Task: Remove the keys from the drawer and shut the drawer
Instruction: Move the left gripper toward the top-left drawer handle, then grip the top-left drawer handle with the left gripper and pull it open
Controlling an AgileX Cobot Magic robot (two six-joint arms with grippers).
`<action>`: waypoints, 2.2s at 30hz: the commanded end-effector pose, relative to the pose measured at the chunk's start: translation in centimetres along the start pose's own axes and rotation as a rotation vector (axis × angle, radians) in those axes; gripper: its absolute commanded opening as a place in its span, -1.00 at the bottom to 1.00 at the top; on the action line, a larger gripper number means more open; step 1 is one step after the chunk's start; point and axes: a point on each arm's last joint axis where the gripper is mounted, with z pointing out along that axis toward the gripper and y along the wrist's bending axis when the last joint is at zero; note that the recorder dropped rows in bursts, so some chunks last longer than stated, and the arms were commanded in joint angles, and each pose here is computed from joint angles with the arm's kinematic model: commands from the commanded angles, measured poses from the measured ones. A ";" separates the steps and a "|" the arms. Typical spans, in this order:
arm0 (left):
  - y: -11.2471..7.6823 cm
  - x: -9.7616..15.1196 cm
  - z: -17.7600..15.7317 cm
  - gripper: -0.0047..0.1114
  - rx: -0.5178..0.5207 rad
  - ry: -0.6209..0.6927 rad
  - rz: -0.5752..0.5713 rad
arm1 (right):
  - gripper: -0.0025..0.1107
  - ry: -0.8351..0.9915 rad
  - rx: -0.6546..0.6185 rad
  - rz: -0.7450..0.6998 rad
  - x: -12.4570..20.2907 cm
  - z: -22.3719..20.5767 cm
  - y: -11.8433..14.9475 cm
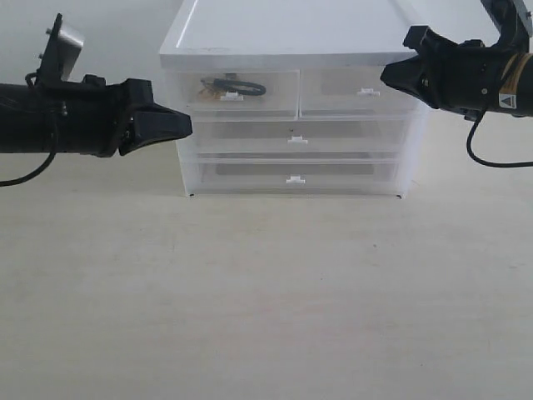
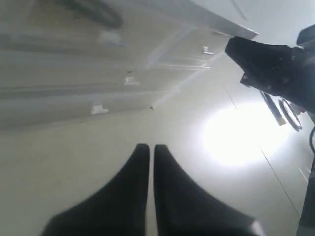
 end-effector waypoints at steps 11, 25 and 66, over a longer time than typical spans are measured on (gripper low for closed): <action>3.4 -1.4 3.9 -0.85 0.144 0.022 0.119 | -0.96 -0.017 0.021 -0.013 -0.3 0.1 -0.2; 4.7 -3.0 5.7 -0.71 0.145 0.005 0.096 | -0.96 -0.017 0.021 -0.024 -0.3 0.1 -0.2; 4.5 -5.0 8.2 -0.07 0.205 -0.002 0.007 | -0.96 -0.033 -0.003 -0.034 -0.4 0.1 0.0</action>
